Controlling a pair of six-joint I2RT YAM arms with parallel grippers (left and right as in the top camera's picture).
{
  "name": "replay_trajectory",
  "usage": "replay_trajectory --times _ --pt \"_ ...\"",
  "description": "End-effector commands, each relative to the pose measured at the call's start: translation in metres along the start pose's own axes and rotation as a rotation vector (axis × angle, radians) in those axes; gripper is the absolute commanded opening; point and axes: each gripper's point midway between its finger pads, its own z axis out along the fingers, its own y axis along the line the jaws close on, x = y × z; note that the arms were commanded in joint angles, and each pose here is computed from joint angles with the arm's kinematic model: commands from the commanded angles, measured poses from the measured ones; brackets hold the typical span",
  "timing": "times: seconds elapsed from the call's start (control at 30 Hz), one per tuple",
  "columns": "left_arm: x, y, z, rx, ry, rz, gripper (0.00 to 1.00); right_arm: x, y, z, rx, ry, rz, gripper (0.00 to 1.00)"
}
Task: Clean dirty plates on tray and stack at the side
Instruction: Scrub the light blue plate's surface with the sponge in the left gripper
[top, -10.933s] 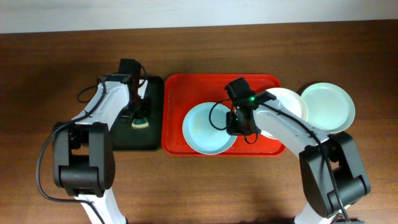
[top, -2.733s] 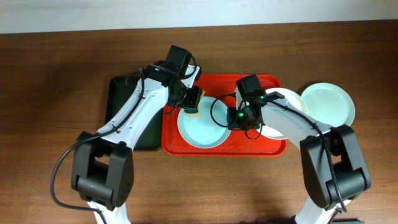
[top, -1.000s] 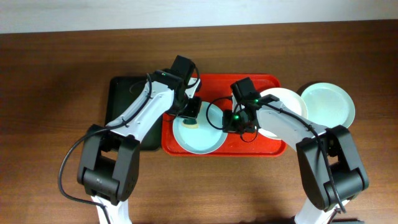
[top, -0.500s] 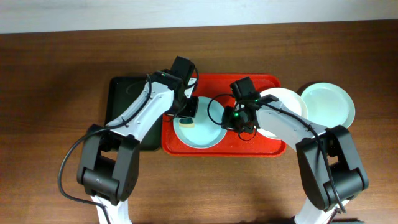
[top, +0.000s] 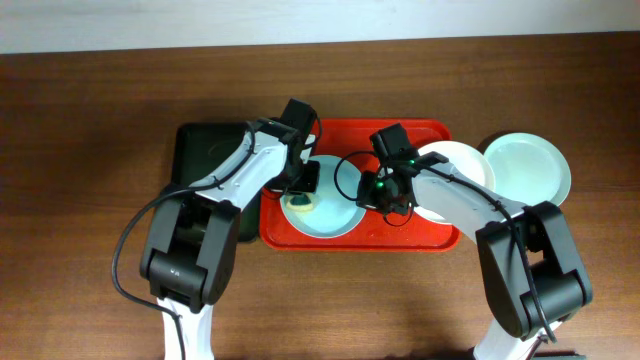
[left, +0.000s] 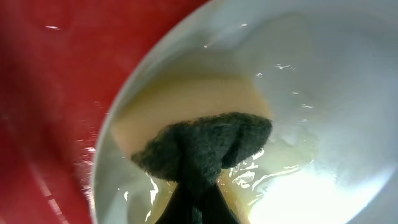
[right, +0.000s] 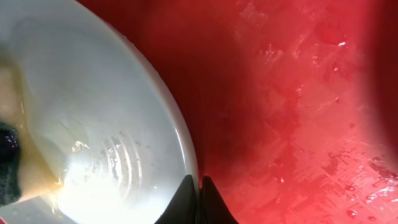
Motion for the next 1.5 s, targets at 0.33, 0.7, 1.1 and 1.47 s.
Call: replay_trajectory --times 0.33,0.7,1.1,1.47 --pt "-0.009 -0.053 -0.045 0.44 -0.038 0.128 0.0 0.0 -0.002 -0.003 0.02 -0.016 0.0 0.04" --pt "-0.009 0.008 -0.039 0.106 -0.062 0.063 0.0 0.0 -0.002 -0.003 0.02 -0.016 0.0 0.04" --pt "0.011 -0.006 0.018 0.104 -0.068 0.031 0.0 0.0 -0.002 -0.003 0.019 -0.016 -0.001 0.04" --pt "0.0 -0.079 -0.028 0.47 -0.096 0.132 0.0 0.0 -0.002 -0.003 0.02 -0.015 0.0 0.04"
